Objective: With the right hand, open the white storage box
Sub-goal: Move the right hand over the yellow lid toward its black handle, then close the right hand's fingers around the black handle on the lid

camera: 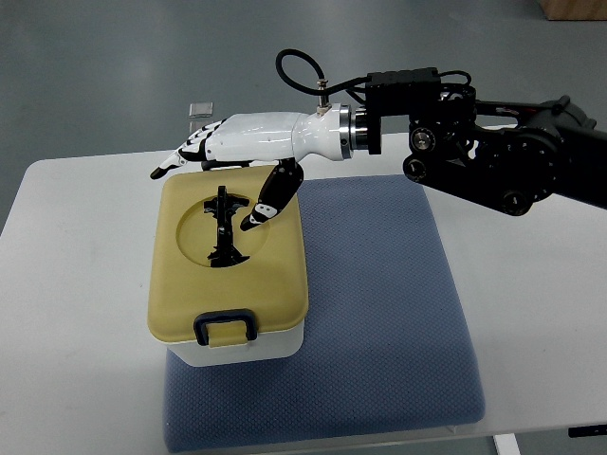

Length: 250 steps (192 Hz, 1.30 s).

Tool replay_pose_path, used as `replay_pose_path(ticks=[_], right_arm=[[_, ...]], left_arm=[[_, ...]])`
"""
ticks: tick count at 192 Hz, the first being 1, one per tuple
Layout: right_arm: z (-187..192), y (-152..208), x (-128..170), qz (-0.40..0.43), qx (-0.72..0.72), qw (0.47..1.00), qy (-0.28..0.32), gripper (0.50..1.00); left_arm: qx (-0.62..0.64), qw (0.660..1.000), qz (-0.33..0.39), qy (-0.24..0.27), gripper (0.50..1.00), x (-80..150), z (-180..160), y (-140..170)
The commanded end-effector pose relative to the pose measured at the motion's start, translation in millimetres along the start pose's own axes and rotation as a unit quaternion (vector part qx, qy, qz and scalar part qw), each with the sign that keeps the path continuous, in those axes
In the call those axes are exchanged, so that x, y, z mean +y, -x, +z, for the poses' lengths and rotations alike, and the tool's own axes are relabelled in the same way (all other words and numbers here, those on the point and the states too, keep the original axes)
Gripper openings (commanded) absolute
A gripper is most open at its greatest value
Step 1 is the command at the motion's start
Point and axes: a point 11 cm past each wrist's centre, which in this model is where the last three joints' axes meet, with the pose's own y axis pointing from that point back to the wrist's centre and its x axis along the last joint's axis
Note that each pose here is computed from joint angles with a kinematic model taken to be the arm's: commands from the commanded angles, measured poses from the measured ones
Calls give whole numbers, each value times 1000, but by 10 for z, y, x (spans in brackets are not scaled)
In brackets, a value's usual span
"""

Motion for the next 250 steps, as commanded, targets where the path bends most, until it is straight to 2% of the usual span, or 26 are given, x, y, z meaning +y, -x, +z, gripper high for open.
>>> replay_pose_path(ticks=[1,26,60,68,80,88,211,229,250], right_arm=[[15,77,1,-6,22,1000,1,921],[24,75,8,-1,32,999,2,905],[-14,-30,-8,4,45,999,-4,829],[-13,-36,-3,4,45,999,-4,789],[-14,-37,-1,3,47,999,-5,682],[-22,-36,-1,3,47,999,-9,658],[15,30,11,-12,54,998,-4,662],[19,21,12,-9,57,998,-3,656],[17,11,17,-8,59,998,-4,625]], left_arm=[[0,1000,0,0,1000,0,0,-2],[0,1000,0,0,1000,0,0,-2],[0,1000,0,0,1000,0,0,-2],[0,1000,0,0,1000,0,0,3],[0,1000,0,0,1000,0,0,-2],[0,1000,0,0,1000,0,0,-2],[0,1000,0,0,1000,0,0,-2],[0,1000,0,0,1000,0,0,-2],[0,1000,0,0,1000,0,0,3]])
